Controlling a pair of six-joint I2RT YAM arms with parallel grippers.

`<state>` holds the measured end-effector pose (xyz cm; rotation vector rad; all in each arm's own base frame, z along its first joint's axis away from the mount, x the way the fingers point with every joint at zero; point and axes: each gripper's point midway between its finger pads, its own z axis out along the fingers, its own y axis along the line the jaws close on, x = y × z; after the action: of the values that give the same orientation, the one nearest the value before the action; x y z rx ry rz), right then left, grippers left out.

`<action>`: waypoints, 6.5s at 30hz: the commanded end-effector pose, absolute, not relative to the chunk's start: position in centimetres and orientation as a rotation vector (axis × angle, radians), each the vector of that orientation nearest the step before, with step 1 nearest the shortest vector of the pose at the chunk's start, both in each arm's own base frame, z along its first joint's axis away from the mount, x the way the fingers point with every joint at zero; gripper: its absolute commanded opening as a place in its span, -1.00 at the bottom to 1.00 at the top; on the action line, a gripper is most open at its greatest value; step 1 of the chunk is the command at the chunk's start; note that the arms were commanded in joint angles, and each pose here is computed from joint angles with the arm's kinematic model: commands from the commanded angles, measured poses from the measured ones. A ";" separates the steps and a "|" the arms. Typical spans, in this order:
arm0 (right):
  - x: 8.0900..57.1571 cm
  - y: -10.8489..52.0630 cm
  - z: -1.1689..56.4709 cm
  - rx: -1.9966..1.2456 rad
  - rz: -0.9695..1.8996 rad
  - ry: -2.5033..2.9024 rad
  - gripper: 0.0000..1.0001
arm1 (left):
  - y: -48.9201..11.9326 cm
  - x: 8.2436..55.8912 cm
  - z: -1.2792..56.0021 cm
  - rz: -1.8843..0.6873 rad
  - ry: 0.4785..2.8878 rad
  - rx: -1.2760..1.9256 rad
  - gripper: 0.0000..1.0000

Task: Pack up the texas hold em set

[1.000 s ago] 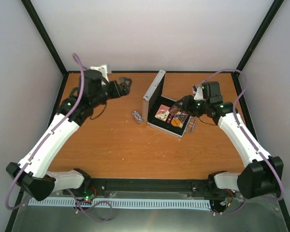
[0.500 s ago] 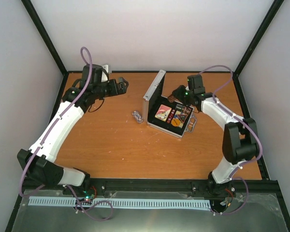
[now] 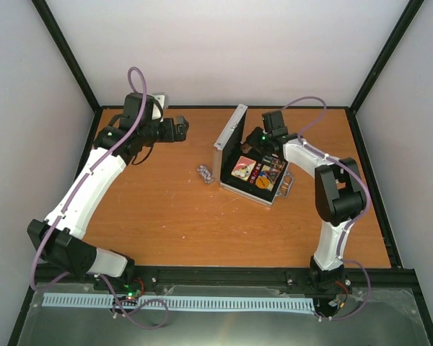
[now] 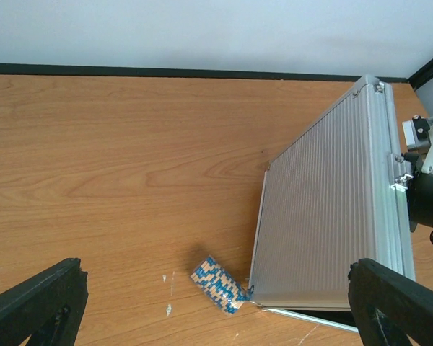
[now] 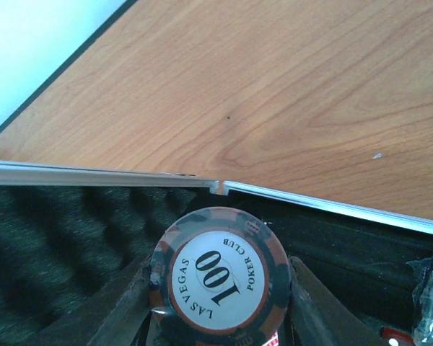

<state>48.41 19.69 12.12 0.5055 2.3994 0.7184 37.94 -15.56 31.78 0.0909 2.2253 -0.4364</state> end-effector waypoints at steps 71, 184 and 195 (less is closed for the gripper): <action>47.3 18.9 8.7 0.009 0.913 2.753 -0.26 | -15.4 38.3 29.9 -0.437 2.240 0.080 0.99; 45.1 13.9 4.6 -0.106 0.030 2.891 0.79 | -14.1 37.5 29.5 -0.386 2.230 0.033 0.99; 48.1 17.0 11.0 -0.193 0.253 2.726 0.86 | -13.9 37.2 30.0 -0.393 2.233 0.003 0.99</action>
<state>47.06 16.37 6.32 -0.1479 2.8211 0.1791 37.44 -14.50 28.20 0.0502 2.2719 -0.3784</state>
